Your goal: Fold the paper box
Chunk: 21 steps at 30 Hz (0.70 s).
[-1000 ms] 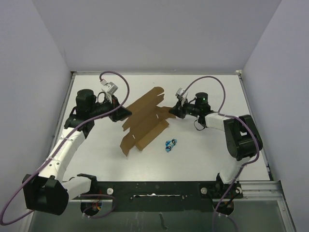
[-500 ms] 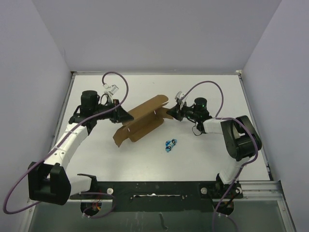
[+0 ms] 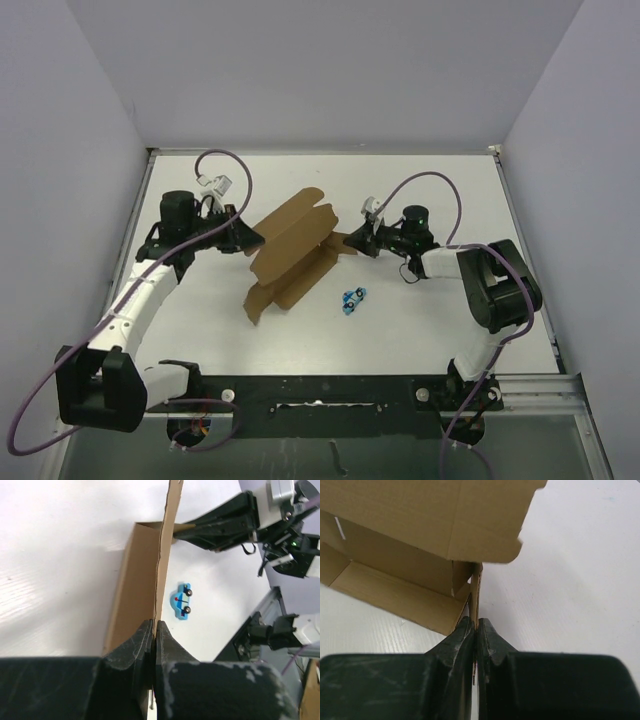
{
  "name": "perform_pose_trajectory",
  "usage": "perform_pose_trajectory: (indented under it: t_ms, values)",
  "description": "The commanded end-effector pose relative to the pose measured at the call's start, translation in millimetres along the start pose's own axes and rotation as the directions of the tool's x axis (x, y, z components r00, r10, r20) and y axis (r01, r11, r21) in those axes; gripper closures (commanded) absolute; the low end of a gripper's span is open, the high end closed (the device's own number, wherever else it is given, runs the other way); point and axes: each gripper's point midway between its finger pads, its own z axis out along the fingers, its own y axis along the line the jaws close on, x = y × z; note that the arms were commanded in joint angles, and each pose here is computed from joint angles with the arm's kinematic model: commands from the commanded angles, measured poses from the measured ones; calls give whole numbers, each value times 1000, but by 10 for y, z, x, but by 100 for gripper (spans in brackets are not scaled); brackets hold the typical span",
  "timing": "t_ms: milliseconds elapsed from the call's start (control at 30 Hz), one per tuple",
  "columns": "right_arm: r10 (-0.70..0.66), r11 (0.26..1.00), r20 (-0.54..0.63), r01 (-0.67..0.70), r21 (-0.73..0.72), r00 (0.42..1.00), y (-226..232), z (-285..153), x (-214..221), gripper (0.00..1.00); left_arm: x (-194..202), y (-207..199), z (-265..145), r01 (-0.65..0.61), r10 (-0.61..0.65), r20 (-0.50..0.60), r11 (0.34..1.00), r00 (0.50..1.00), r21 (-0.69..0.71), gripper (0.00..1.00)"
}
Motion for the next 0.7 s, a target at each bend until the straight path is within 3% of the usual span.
perform_pose_trajectory:
  t_ms: [0,167,367,533,667]
  values:
    - [-92,995,55,93,-23,994,17,-53,-231,100,-204,121,-80,-45,54,90,993,994,-105,100]
    - [-84,995,51,86,-48,995,60,-46,-219,100,-190,26,-28,-94,98,95,995,991,-42,100]
    - [-69,989,43,74,-129,997,181,-47,-217,93,-45,-64,-20,-165,163,64,986,985,20,100]
    - [-59,976,25,63,-209,998,301,-66,-227,85,20,-84,-35,-212,210,53,977,976,26,100]
    - [-59,968,9,60,-242,998,320,-84,-263,70,21,-92,-41,-220,218,56,975,974,30,100]
